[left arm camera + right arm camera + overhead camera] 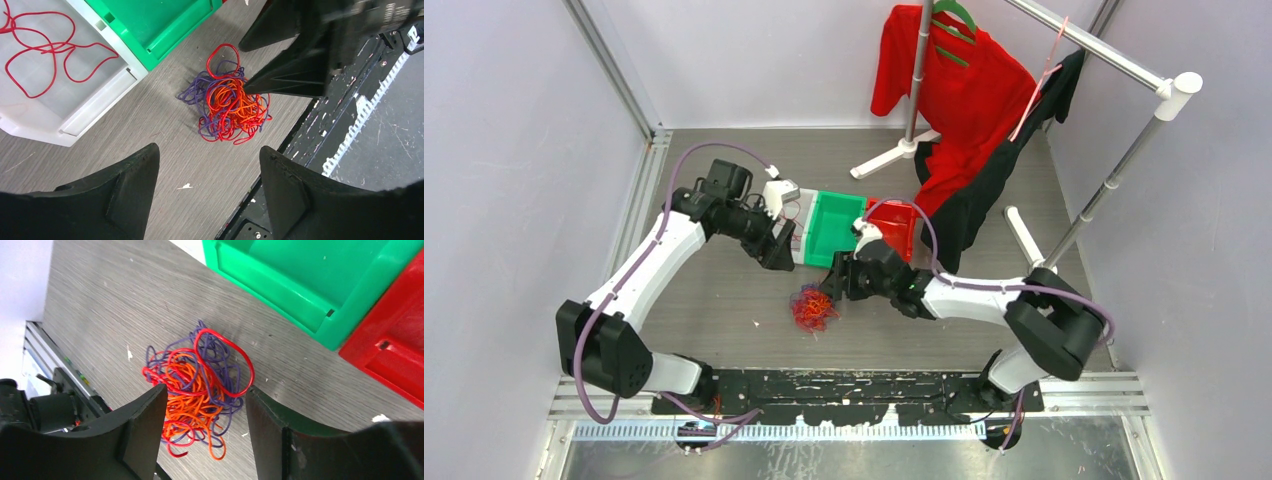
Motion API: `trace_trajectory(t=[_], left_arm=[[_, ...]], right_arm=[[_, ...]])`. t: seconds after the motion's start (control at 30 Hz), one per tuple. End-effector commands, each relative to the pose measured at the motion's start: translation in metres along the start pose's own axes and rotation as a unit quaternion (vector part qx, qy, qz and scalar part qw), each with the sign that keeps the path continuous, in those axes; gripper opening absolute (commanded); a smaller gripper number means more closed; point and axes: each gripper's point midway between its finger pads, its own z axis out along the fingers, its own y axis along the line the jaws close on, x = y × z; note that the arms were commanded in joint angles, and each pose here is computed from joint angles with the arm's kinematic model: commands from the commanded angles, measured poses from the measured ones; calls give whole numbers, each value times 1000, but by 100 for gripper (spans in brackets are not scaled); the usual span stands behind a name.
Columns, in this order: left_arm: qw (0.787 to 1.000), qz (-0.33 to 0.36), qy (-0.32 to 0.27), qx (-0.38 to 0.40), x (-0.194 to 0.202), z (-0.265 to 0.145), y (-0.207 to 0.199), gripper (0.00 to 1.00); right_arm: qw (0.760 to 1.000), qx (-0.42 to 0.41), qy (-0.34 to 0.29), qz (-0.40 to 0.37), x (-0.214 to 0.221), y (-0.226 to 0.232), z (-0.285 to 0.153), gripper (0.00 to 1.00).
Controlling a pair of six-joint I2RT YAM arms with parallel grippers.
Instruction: Untangle the cables
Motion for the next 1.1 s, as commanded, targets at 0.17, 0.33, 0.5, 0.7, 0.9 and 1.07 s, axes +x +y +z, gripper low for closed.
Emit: trace_trajectory(t=[0.17, 0.33, 0.5, 0.7, 0.9, 1.07], left_arm=[[999, 24, -31, 9, -12, -22, -19, 73], [999, 27, -27, 8, -11, -24, -19, 73], [999, 30, -36, 25, -16, -26, -27, 72], [996, 28, -44, 72, -17, -24, -43, 72], [986, 56, -54, 146, -11, -28, -73, 72], [979, 113, -55, 163, -1, -29, -83, 71]], right_arm=[[997, -71, -27, 4, -13, 19, 19, 37], [992, -112, -58, 5, -35, 44, -3, 3], [987, -146, -67, 3, -50, 67, -29, 1], [974, -223, -43, 10, -50, 106, -51, 1], [962, -272, -16, 11, -45, 131, -62, 1], [952, -306, 14, 9, -39, 144, -67, 1]])
